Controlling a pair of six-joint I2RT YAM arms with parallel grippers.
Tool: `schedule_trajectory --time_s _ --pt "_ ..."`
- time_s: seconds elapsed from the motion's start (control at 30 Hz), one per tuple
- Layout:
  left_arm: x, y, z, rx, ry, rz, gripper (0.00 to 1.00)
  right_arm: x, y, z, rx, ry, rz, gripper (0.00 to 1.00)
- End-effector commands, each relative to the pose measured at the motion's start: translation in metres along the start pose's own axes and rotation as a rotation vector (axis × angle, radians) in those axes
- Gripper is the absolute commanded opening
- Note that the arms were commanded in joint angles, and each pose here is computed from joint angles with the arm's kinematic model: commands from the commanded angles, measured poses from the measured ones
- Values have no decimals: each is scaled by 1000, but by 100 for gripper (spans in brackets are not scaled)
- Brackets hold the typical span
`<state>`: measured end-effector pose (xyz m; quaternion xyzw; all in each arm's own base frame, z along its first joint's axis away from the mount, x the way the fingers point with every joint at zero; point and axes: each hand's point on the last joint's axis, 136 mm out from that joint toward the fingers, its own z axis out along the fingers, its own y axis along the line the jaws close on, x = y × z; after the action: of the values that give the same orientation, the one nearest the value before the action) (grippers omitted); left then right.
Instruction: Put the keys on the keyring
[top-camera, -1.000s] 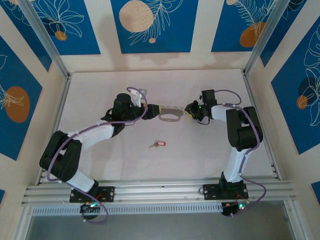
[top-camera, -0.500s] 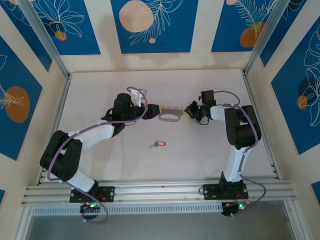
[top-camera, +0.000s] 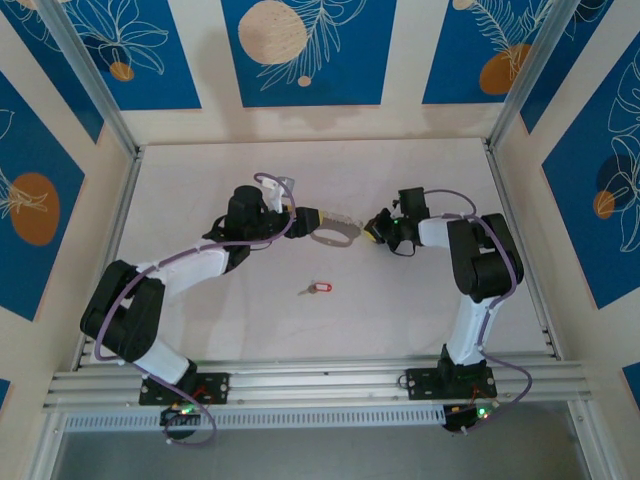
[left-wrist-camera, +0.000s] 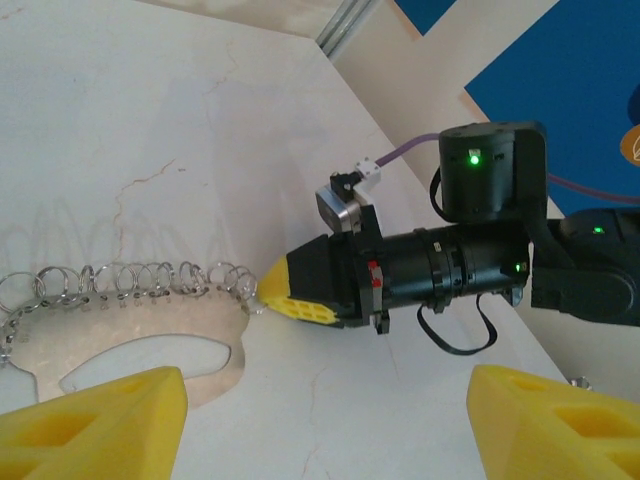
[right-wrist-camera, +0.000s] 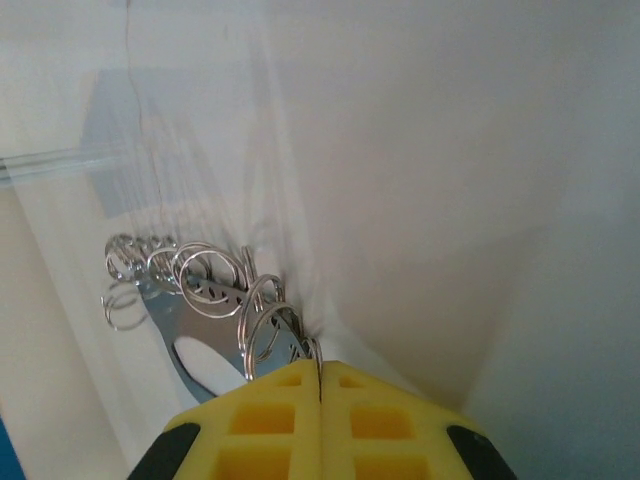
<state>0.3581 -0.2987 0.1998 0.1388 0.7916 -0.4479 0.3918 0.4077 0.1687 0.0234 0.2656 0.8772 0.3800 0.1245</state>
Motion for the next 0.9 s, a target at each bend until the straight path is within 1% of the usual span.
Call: schedule_trajectory --time_s 0.0,0.13,0.17,0.3,0.37,0.4,0.5,0.57,0.67,0.77,0.87 --pt "-6 -14 2 51 -2 25 74 26 0 2 -16 59 62 0" --pt "0 -14 5 55 47 33 74 42 4 3 -21 81 70 0" --pt "4 -13 7 54 66 35 74 45 6 3 -24 85 65 3" --pt "11 -13 13 60 141 52 75 46 15 -9 -45 68 42 27" --pt "18 -10 16 43 187 75 75 44 17 -22 -43 38 27 36" --pt "20 -10 17 35 206 93 75 42 19 -29 -42 22 19 39" --pt "32 -8 21 -12 281 169 75 36 16 -50 -13 -39 -5 46" --pt "43 -10 26 -46 343 244 75 31 9 -63 15 -80 -12 50" --pt "63 -10 34 -96 448 354 72 24 -5 -77 57 -123 -16 55" --pt "83 -12 45 -128 555 461 66 19 -23 -87 98 -153 -11 59" --pt "97 -13 58 -140 635 522 66 17 -39 -92 126 -167 -3 61"
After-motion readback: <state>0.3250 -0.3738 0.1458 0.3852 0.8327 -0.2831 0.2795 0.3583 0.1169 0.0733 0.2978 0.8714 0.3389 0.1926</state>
